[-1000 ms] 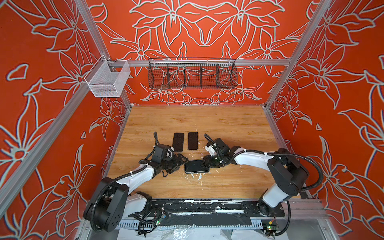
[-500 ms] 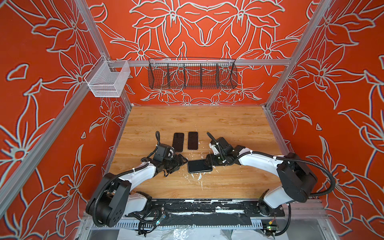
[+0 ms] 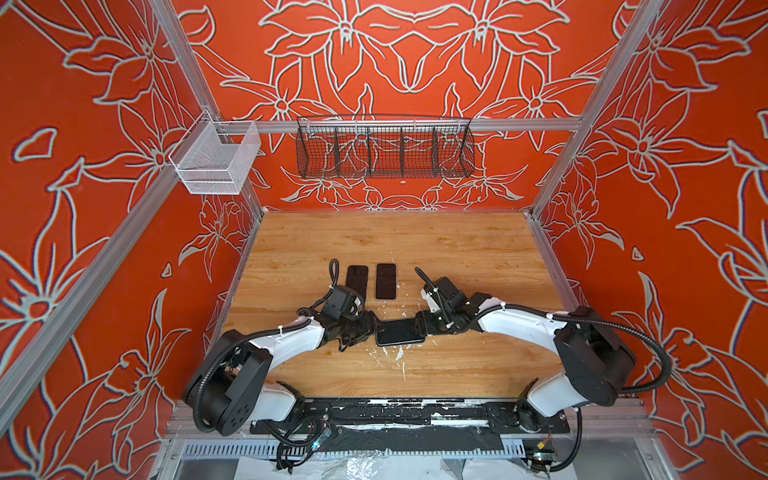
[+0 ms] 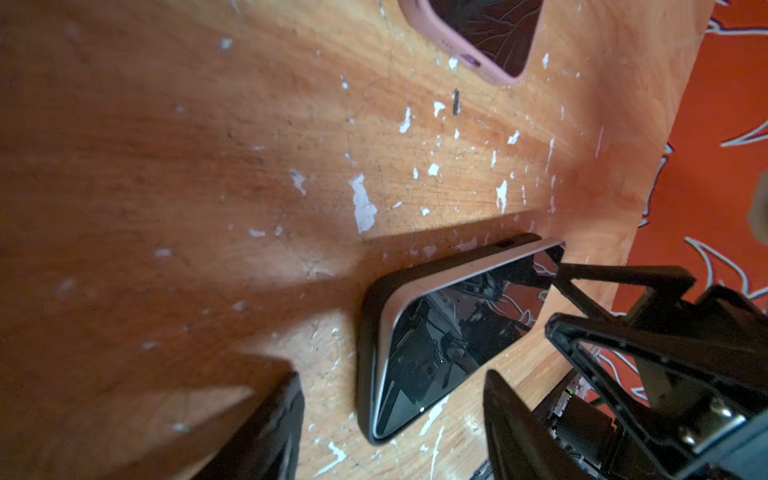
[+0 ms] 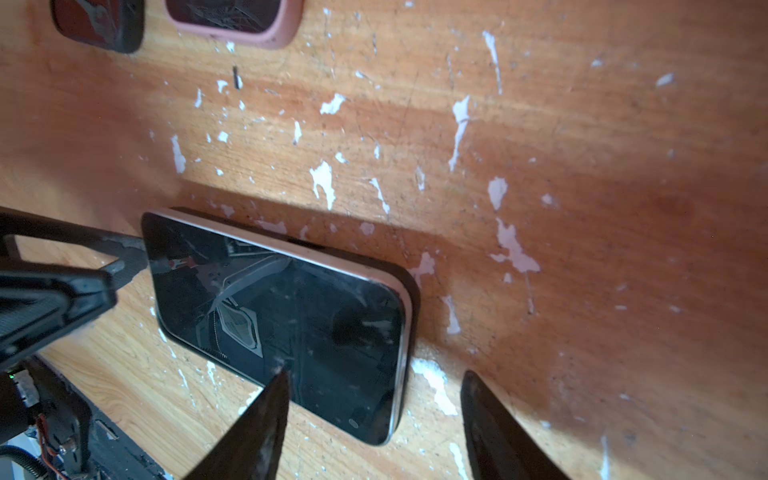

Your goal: Put the phone into the phone case

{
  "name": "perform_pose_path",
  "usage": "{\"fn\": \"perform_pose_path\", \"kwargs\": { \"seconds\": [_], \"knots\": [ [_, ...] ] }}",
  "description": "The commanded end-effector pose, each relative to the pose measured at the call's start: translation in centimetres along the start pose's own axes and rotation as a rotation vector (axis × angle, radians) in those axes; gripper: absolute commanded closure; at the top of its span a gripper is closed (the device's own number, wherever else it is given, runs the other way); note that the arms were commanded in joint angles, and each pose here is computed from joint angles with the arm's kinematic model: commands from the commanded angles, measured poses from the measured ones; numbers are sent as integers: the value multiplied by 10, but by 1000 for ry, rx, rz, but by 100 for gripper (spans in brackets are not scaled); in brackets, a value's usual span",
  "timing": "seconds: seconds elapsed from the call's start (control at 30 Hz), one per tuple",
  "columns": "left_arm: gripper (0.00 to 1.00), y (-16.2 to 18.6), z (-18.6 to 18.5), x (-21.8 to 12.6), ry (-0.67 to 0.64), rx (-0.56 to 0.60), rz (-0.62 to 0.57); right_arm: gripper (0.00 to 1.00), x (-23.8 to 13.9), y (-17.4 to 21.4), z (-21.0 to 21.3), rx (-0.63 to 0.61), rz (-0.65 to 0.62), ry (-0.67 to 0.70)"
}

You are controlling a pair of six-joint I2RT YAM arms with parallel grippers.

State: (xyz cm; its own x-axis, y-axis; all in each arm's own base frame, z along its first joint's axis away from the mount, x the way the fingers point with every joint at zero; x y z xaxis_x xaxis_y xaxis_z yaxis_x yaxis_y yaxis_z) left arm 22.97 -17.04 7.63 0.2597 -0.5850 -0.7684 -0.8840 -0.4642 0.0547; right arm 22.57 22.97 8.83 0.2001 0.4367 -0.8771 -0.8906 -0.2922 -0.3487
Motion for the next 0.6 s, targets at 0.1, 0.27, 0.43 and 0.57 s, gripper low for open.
{"fn": "perform_pose_path", "kwargs": {
  "seconds": [0.1, 0.27, 0.43, 0.57],
  "knots": [
    [46, -7, 13, 10, -125, -30, -27, 36, 3, -1, 1, -22, -18, -8],
    [50, -10, 18, 17, -180, -32, -32, 38, 10, 1, -1, -19, -3, -12],
    [55, -10, 30, 23, -271, -24, -33, 38, 15, 3, -3, -15, 4, -6],
    [63, -8, 43, 23, -349, -22, -43, 38, 16, 2, -3, -15, 1, -3]
  ]
}}
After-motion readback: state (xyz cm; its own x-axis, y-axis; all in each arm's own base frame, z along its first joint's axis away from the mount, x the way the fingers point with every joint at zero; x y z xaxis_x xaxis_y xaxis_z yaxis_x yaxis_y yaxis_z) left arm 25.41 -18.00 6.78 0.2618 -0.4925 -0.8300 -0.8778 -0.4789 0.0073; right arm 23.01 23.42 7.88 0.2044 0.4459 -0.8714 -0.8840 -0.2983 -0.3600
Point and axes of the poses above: each gripper's point midway between its finger pads, its own x axis out along the fingers, its own z axis along the line the jaws close on, y = z × x, the point moved 5 cm from there along -x, back along the fingers, and after that the axes turned 12 degrees about -x, right-handed, at the moved point
